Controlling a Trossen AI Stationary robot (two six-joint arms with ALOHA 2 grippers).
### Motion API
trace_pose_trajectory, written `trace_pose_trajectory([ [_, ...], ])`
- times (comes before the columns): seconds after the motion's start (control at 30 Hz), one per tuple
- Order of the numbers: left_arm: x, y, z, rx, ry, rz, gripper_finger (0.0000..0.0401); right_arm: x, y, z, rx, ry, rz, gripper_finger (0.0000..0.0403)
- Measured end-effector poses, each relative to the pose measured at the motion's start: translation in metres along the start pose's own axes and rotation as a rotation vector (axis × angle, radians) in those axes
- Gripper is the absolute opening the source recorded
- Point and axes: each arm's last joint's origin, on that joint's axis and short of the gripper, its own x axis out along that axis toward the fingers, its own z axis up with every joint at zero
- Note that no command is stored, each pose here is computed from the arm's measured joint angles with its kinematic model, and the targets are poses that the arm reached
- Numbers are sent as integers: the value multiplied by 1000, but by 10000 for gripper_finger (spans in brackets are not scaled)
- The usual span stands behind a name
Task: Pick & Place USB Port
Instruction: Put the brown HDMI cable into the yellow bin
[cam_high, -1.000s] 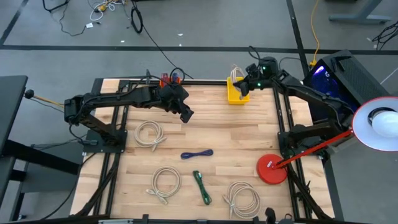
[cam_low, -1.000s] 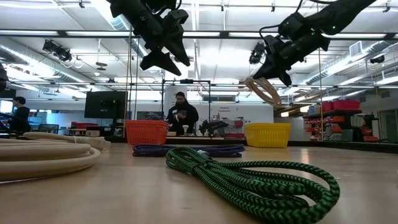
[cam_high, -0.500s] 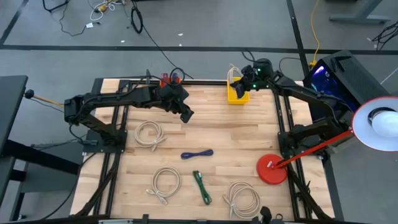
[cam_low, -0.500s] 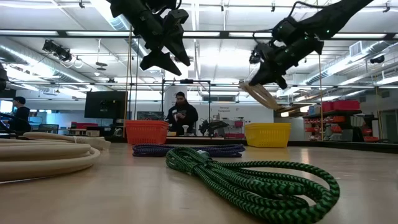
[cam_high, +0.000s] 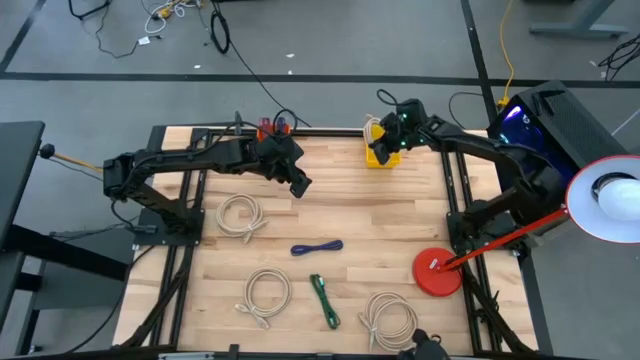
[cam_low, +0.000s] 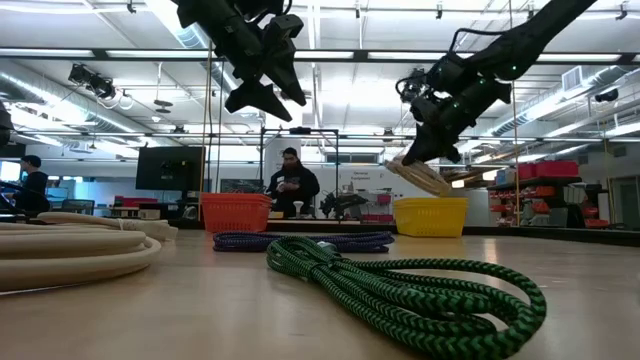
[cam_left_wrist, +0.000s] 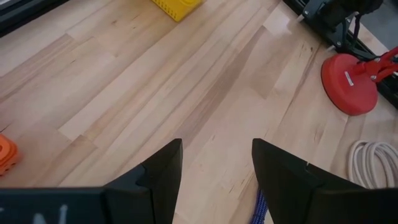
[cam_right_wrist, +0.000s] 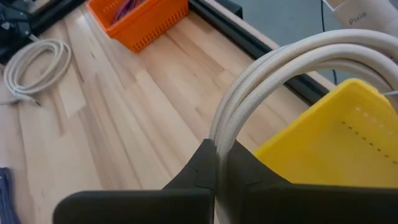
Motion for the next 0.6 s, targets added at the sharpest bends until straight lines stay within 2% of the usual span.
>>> trace_pose_trajectory([
  [0.17, 0, 0, 0, 0, 1, 0, 199, 9, -5, -3, 5, 22, 3, 5],
  [0.6, 0, 1, -1, 0, 13, 7, 199, 2, -22, 1, 33, -28, -12, 5],
])
